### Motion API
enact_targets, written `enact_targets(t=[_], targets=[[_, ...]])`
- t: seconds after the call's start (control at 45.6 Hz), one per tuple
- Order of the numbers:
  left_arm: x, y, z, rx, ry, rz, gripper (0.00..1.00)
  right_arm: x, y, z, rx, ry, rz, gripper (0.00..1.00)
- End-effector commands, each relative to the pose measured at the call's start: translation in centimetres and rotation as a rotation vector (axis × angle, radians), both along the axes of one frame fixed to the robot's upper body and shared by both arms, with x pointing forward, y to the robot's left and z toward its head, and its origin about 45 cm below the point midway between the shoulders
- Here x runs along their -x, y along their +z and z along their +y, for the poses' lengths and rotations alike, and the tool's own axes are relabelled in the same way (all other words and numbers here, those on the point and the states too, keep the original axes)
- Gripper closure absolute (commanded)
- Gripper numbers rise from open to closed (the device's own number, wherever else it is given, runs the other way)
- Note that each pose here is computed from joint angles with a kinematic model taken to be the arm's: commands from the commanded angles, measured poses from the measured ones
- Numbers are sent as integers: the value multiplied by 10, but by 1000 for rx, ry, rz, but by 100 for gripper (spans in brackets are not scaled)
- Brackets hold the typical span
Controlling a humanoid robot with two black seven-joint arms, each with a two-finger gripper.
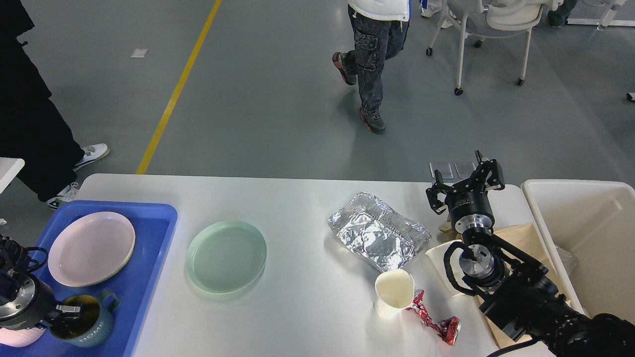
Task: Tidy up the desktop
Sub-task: 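Set the mug down on the tray and open the left gripper, then reach the left gripper to the glass dish rim and grasp it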
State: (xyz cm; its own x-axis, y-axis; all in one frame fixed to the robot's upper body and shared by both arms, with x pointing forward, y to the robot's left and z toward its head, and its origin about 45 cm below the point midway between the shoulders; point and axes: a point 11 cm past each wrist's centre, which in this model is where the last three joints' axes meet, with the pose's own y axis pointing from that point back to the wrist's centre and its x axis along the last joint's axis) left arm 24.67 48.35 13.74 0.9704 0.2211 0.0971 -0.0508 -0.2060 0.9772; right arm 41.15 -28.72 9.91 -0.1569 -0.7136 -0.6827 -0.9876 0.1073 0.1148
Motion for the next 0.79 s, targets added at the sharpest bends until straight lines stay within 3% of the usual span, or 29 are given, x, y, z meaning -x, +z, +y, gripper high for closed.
enact_targets(t=[0.0, 0.066, 0.088, 0.329, 0.526, 0.767], targets=[[-1, 1, 1, -1, 1, -4, 32, 0, 0, 0, 0, 0, 0, 0], [0, 1, 2, -1, 7, 1, 3, 1, -1, 0, 0, -1, 1, 0], [0, 2, 3, -2, 8, 3, 2, 0, 0, 0, 1, 1, 0, 0], [5, 12, 14, -2, 55, 18, 2, 0, 0, 0, 1, 1, 0, 0], [-2, 50, 24, -13, 107, 89, 2, 0, 0, 0, 1, 1, 0, 0], [-48, 139, -3, 134, 199, 48, 2, 0, 0, 0, 1, 1, 0, 0]])
